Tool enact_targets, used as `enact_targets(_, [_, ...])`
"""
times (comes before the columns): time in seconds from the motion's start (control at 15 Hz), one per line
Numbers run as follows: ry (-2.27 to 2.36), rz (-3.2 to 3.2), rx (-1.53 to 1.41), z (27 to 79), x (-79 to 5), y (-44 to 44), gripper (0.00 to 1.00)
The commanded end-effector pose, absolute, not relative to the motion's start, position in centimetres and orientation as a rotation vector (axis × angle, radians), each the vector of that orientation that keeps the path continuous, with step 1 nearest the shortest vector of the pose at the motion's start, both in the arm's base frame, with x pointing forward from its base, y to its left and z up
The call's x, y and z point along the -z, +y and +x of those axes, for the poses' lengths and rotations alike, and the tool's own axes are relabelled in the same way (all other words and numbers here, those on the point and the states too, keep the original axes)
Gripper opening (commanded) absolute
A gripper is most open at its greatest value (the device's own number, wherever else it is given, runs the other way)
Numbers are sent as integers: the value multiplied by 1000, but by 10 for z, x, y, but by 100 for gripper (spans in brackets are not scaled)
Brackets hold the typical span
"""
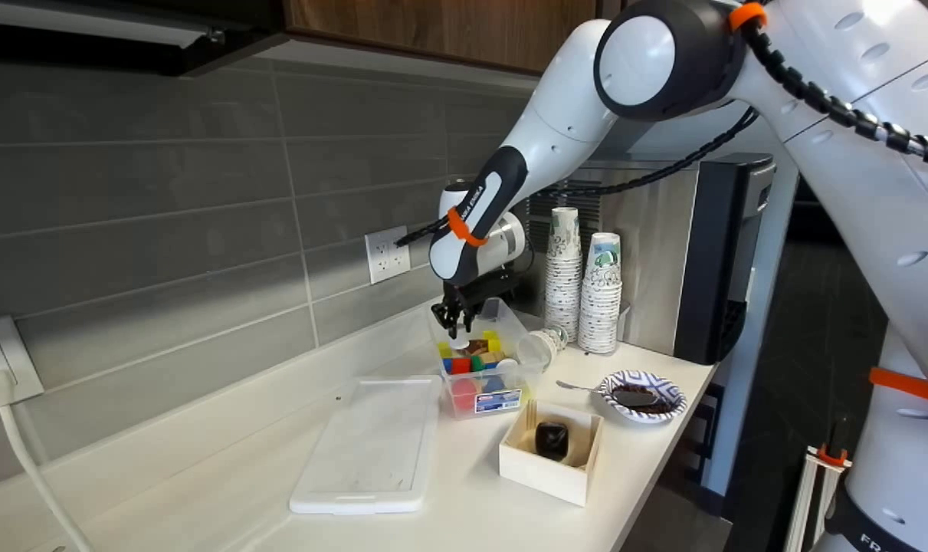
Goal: Put the coffee pod in the wooden box.
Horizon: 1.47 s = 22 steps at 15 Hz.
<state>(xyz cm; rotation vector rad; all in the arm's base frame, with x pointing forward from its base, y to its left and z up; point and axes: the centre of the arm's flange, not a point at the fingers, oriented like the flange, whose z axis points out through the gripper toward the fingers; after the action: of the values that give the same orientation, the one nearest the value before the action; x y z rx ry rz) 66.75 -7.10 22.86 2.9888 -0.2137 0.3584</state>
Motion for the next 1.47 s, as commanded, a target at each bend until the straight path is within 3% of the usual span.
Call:
enact_targets(0.0, [-234, 2991, -314, 632, -274, -64, 15])
enact_targets(1.4, [19, 2991, 0, 404, -375, -27, 15])
